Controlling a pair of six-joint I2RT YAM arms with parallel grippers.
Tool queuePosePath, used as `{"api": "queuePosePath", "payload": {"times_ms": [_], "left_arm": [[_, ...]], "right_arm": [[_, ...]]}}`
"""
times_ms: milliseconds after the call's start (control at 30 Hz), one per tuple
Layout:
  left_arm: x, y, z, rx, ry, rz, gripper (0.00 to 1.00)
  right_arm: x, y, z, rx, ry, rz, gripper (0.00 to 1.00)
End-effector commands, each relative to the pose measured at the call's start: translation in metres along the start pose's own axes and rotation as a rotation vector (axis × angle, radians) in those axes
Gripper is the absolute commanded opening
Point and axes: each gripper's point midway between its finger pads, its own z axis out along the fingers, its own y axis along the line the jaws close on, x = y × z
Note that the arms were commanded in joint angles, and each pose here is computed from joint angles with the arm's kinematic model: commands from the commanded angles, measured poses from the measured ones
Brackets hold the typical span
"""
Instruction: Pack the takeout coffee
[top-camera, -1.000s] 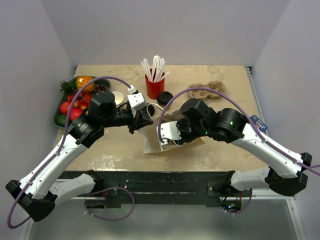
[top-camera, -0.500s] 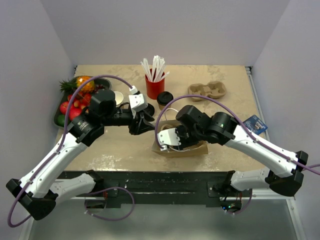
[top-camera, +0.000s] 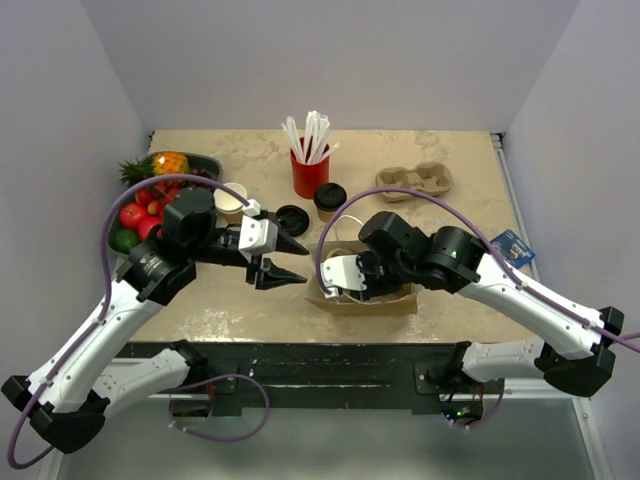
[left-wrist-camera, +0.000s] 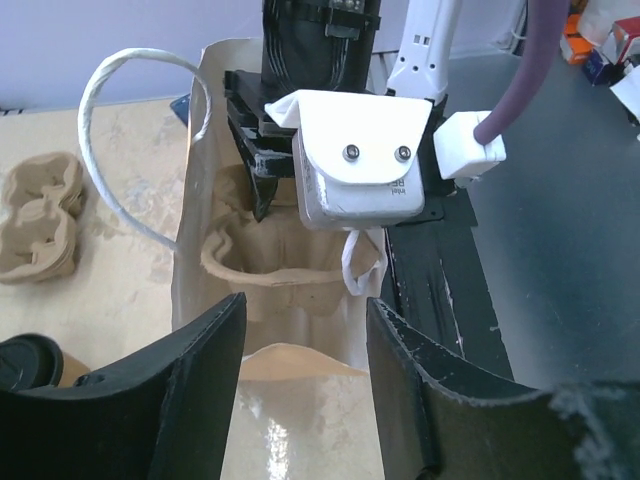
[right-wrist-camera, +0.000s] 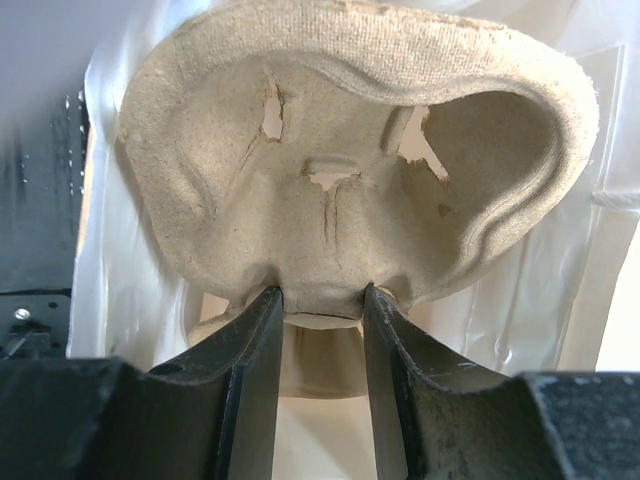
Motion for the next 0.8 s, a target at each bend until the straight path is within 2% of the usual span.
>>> {"api": "queuePosePath", "payload": {"times_ms": [0,167,367,467,500,600,767], "left_arm": [[-0.009,-0.001,0.016,0.082,-0.085,0.049,0.56],[-0.008,-0.006,0.034,0.127,-0.107,0.024,0.51],[-0.008,-0.015,0.039,0.178,-0.13,-0.051,0.38],[-0.01,-0.025,0.038,0.229,-0.142,-0.072,0.26],[-0.011,-0.03,0.037,0.247,-0.147,-0.076,0.18],[-0.009,-0.043,0.034,0.282,-0.151,-0.105,0.02],[0.004,-0.06,0.032,0.325,-0.138,-0.124,0.0]], "right_arm": [[0.002,0.002,-0.01,0.025,-0.007,0.062,0.0],[0.003,0.003,-0.01,0.026,-0.007,0.087,0.0],[0.009,-0.002,-0.013,0.064,0.017,0.096,0.0],[0.012,-0.005,-0.012,0.089,0.032,0.112,0.0],[0.014,-0.005,-0.011,0.095,0.037,0.127,0.0],[0.017,-0.007,-0.008,0.107,0.041,0.155,0.0],[0.019,-0.013,-0.01,0.12,0.033,0.198,0.0]]}}
